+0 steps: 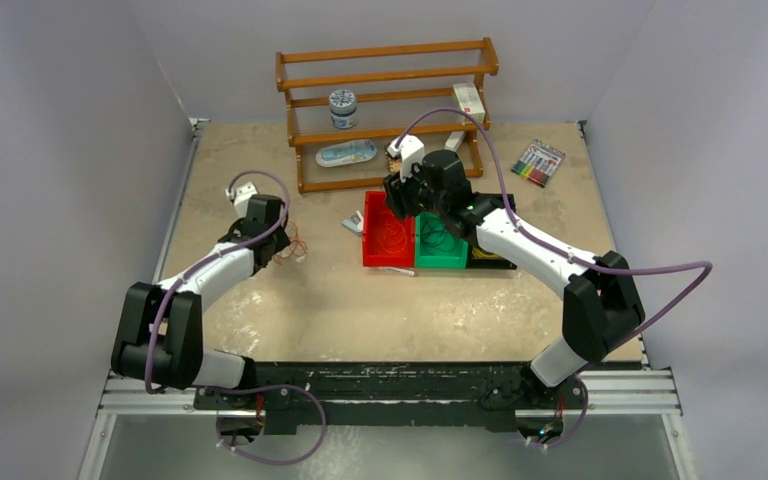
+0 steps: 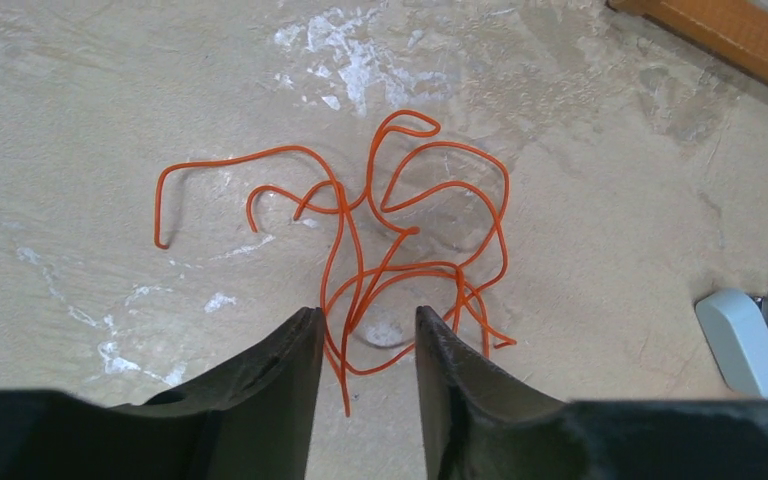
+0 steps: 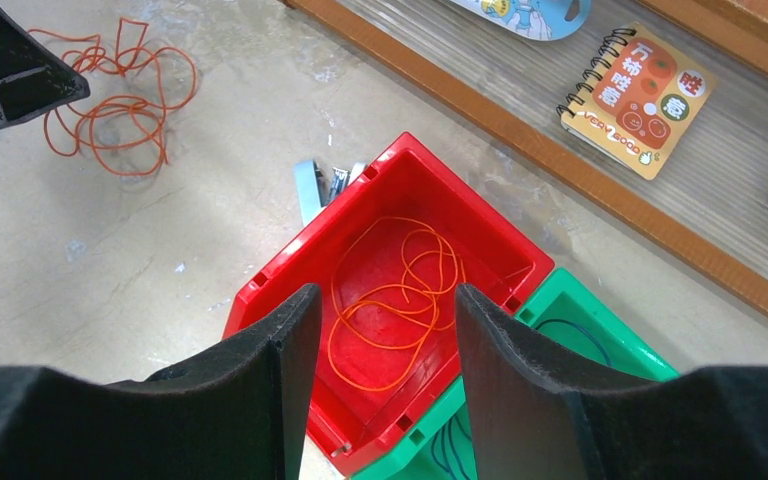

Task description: Untangle the cables

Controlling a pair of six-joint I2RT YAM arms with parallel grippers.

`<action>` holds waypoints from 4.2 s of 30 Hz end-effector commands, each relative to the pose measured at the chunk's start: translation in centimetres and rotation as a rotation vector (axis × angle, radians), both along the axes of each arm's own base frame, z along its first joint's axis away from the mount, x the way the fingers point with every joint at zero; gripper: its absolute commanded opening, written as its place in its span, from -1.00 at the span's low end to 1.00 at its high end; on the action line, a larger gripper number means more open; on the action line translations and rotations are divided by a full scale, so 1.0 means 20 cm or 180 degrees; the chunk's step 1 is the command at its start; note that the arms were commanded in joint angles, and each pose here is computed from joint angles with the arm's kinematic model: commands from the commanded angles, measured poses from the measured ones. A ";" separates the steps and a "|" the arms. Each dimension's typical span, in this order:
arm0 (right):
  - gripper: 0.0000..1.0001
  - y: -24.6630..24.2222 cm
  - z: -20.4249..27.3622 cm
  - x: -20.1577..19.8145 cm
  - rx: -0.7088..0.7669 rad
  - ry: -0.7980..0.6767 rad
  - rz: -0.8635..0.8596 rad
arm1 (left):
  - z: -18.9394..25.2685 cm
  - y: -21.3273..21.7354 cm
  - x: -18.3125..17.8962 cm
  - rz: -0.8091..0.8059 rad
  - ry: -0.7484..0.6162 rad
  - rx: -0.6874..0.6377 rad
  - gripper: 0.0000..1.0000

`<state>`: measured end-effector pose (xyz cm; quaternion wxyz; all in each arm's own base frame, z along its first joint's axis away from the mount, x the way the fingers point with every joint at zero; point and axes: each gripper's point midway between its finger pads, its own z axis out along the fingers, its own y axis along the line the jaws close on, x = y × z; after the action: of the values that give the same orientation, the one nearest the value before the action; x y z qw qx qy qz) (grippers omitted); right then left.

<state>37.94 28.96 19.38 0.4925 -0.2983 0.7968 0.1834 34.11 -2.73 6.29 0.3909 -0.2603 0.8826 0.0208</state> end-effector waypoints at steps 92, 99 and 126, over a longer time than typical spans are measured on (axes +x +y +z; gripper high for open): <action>-0.56 0.67 0.09 -0.11 0.1462 0.0599 0.0517 | 1.21 -0.42 0.03 -0.1414 -0.1630 -0.0419 -1.00; -0.91 0.63 0.02 -0.16 0.1399 0.0713 0.0500 | 1.21 -0.36 0.03 -0.1256 -0.1589 -0.0240 -1.00; -0.41 0.44 0.10 -0.12 0.1141 0.0197 0.0281 | 1.22 -0.20 0.01 -0.0986 -0.1426 0.0259 -1.00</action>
<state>35.83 38.21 19.61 0.4864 -0.2017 0.7789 0.3405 33.67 -6.77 26.26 0.5311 -0.1091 0.8390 -0.0456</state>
